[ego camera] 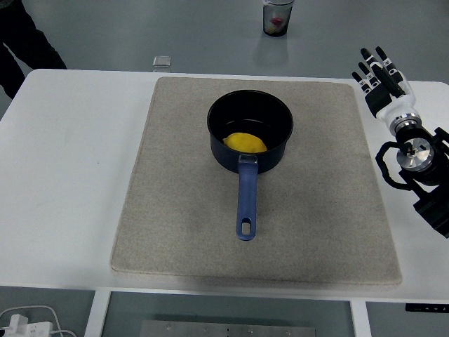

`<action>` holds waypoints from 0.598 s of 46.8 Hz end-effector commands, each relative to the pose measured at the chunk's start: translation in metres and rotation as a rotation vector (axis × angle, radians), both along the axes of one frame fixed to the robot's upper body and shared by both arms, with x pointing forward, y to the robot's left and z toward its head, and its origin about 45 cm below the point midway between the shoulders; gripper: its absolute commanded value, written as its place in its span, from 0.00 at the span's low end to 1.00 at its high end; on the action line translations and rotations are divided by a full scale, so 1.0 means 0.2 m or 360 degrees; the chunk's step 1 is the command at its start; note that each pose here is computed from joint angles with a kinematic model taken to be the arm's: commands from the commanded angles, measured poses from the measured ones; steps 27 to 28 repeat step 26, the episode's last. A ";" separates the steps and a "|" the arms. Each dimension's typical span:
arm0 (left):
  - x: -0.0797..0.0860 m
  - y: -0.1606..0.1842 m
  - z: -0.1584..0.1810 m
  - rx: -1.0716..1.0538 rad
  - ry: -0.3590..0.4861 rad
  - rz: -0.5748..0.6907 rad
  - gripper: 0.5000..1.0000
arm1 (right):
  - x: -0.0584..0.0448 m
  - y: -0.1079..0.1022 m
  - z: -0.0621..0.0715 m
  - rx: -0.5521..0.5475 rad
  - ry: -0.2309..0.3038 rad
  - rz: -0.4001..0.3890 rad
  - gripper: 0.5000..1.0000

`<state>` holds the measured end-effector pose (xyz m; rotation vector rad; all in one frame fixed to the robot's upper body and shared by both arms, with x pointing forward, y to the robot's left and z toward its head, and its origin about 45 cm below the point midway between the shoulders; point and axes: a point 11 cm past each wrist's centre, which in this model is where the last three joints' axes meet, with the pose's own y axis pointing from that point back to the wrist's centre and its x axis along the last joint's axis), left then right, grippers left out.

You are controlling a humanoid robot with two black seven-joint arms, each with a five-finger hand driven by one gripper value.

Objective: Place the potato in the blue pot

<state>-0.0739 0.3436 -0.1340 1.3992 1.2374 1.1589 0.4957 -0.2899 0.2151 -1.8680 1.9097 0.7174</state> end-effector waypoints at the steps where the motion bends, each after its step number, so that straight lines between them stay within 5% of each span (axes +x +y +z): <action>1: 0.00 0.00 0.00 0.0000 0.0000 0.0000 0.99 | 0.00 -0.01 0.01 -0.0016 -0.0022 -0.0010 0.85; 12: 0.00 0.00 0.00 0.0000 0.0000 0.0000 0.99 | 0.01 -0.01 0.04 -0.0080 -0.0098 -0.0040 0.85; 28: 0.00 0.00 0.00 0.0000 0.0001 -0.0002 0.99 | 0.05 0.19 0.10 -0.0192 -0.0155 0.0074 0.85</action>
